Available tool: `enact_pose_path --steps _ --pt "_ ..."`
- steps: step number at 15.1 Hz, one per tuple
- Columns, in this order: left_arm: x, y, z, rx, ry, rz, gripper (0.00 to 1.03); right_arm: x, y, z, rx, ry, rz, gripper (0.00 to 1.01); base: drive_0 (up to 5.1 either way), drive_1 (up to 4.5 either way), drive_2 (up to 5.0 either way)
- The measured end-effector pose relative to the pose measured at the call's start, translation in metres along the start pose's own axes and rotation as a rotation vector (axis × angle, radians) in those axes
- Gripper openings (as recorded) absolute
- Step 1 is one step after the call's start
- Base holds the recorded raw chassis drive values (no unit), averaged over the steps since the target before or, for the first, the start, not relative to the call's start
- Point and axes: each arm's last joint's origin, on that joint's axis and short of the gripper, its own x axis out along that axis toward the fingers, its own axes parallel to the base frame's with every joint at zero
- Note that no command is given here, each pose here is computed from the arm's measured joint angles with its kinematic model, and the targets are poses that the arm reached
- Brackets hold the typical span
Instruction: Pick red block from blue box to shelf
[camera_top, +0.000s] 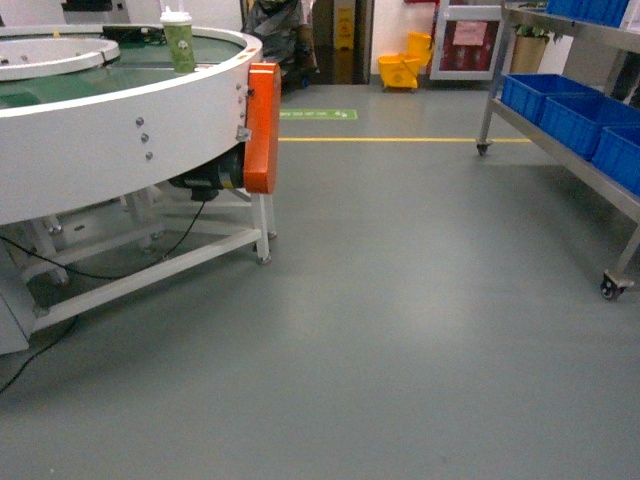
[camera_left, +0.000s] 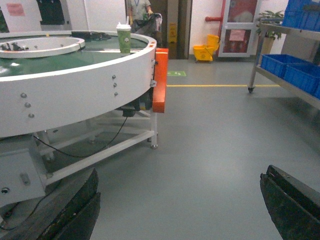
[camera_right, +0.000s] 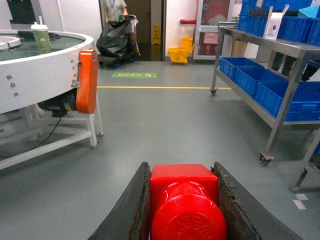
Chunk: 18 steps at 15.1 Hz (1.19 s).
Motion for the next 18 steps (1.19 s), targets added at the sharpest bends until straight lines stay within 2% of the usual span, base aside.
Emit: enact_pose_path --steps 18 --pt "0.0000 0.0000 0.0003 0.000 -0.003 0.000 0.98 0.0000 0.0000 -0.0002 0.000 0.002 0.000 0.28 0.0 4.15 -4.1"
